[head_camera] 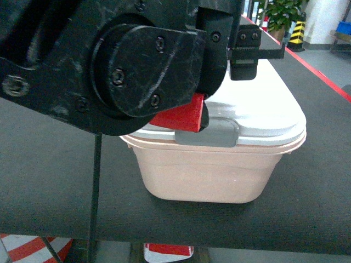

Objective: Pick capacitor and pack into box

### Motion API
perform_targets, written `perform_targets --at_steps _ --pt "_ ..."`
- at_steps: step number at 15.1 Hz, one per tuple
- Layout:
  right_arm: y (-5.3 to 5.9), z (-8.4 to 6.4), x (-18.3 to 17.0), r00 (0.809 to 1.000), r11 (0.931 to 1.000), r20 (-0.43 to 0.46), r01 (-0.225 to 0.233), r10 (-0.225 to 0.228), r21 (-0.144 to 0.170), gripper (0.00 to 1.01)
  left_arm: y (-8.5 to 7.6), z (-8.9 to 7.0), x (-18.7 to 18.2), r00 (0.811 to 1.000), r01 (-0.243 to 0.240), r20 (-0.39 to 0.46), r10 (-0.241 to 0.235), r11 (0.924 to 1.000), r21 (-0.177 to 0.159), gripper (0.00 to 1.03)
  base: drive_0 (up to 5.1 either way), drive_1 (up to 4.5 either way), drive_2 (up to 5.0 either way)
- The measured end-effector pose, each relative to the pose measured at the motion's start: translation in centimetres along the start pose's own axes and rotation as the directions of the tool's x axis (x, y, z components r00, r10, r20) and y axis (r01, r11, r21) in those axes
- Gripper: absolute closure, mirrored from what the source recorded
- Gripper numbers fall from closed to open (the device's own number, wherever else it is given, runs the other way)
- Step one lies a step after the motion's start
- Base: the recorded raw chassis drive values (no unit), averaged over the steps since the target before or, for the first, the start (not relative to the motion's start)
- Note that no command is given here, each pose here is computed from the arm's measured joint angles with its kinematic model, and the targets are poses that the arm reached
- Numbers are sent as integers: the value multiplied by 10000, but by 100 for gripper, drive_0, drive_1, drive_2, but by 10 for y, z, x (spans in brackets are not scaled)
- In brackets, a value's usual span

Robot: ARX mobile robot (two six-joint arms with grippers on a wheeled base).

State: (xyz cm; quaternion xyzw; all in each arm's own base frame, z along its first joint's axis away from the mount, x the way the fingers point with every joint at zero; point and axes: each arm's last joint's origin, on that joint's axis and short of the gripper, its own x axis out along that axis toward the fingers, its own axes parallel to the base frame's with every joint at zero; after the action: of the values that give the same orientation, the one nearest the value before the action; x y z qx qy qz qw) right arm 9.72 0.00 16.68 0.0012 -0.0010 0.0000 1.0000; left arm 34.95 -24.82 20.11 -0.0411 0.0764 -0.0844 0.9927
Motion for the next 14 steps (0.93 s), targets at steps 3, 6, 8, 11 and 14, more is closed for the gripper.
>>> perform_targets --at_steps 3,6,8,11,14 --pt "0 0 0 10000 10000 0 4 -4 0 3 60 60 -42 9746 -688 2103 773 9965 -473 4 0 0 0" --pt "0 0 0 10000 10000 0 4 -4 0 3 105 74 -90 9499 -1283 2873 1232 9917 -10 5 0 0 0" --pt "0 0 0 10000 10000 0 4 -4 0 3 120 71 -109 9426 -1513 3039 1385 9883 191 5 0 0 0" --pt "0 0 0 10000 10000 0 4 -4 4 3 160 58 -185 9066 -2296 3729 1976 9723 430 5 0 0 0" --pt "0 0 0 10000 10000 0 4 -4 0 3 158 58 -186 9115 -2185 3695 1803 9738 637 5 0 0 0"
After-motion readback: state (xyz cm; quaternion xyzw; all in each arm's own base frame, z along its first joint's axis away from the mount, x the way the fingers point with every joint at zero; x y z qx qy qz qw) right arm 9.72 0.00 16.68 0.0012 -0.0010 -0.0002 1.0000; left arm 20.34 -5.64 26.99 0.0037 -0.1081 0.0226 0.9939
